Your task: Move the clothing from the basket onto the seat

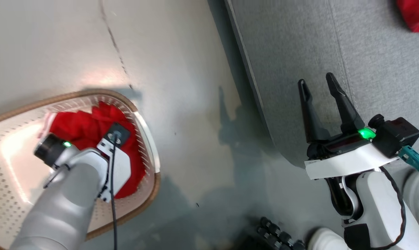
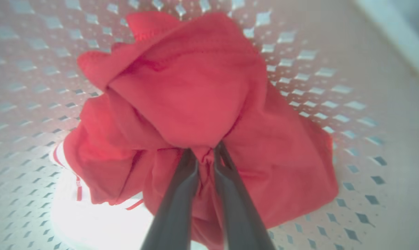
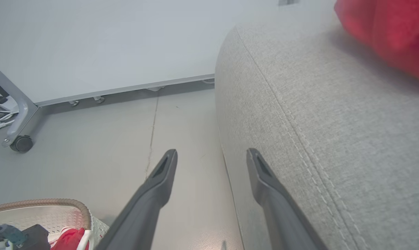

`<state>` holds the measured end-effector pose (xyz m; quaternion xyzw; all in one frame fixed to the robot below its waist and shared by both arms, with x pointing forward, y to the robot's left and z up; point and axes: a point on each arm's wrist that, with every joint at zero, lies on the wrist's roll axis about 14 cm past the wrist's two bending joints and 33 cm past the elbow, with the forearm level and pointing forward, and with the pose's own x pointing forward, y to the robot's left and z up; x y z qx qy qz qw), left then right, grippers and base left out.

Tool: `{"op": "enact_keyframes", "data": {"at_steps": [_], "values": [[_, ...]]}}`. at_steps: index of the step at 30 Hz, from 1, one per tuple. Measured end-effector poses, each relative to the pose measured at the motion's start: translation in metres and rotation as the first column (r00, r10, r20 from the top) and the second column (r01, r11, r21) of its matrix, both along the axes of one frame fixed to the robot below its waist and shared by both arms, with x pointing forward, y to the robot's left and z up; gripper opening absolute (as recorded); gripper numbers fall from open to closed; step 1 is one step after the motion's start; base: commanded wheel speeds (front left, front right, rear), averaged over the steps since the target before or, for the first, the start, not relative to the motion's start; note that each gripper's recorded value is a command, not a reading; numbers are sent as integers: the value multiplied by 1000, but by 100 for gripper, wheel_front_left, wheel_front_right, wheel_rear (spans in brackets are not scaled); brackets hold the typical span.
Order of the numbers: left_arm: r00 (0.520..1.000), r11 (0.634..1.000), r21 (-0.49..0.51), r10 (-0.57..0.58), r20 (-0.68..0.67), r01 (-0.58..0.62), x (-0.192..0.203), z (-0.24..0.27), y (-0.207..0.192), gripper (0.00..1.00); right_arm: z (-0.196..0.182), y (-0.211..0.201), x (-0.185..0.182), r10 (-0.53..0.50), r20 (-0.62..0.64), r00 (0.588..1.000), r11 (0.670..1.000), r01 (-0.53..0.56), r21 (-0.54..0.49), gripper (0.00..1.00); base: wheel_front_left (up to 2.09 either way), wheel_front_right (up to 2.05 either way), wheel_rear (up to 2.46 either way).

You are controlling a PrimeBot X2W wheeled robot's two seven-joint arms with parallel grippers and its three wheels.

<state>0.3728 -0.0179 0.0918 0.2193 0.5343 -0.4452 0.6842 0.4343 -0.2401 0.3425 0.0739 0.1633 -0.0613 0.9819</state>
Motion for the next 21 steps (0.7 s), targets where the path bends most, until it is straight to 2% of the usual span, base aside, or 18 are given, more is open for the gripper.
{"op": "enact_keyframes", "data": {"at_steps": [6,14,21], "values": [[994,990,-140,26,104,-11,2,61,-17,0,34,6,-1,22,81,996,1000,-20,-20,100,0,0,0],[965,969,-231,142,220,-90,17,120,-7,0,70,25,0,68,177,982,998,-68,-5,100,0,0,0],[911,910,-390,274,307,-142,27,181,-13,0,105,34,-8,97,262,960,995,-99,-6,100,0,0,0]]}}
